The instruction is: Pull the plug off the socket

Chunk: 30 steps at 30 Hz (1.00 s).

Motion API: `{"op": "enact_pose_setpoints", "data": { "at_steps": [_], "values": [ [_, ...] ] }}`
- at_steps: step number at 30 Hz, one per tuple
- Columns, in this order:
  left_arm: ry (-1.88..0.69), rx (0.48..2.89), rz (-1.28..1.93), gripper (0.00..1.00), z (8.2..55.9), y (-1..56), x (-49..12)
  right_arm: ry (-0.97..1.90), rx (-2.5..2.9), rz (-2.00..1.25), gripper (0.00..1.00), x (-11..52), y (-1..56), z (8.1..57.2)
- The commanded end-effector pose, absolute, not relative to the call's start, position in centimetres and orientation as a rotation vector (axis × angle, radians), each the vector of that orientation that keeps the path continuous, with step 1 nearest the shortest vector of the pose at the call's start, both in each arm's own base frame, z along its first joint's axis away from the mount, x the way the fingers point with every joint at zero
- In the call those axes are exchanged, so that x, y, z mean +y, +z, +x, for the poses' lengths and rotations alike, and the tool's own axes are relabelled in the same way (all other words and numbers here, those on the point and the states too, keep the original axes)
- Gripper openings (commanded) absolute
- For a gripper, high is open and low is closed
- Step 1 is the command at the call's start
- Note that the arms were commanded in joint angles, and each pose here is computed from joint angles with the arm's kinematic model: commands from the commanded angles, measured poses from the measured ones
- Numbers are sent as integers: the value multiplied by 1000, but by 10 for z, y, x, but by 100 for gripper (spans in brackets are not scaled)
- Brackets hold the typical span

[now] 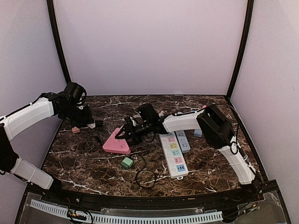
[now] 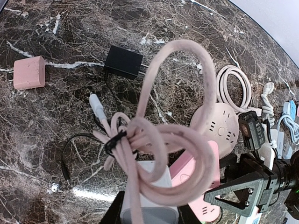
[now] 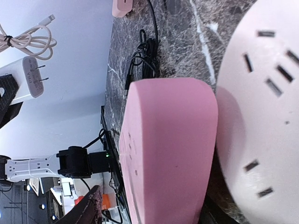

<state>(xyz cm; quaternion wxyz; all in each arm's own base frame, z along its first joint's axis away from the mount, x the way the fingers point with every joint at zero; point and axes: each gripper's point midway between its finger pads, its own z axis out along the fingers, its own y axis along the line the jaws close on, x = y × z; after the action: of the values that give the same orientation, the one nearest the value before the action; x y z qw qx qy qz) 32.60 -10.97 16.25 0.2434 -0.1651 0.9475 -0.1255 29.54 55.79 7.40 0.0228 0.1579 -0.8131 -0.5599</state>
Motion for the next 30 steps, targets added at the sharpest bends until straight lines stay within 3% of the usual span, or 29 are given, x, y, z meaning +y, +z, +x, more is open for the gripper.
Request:
{"op": "enact_pose_setpoints", "data": {
  "at_steps": [1,13,30],
  "values": [
    [-347,2588,-438,1,327,162,-109,-1734,-2593,494,61,551,70,319],
    [-349,2587,-438,1,328,161,-108,-1654,-2708,520,68,550,56,341],
    [-349,2585,-442,1,328,159,-107,-1486,-2740,798,70,582,48,283]
  ]
}}
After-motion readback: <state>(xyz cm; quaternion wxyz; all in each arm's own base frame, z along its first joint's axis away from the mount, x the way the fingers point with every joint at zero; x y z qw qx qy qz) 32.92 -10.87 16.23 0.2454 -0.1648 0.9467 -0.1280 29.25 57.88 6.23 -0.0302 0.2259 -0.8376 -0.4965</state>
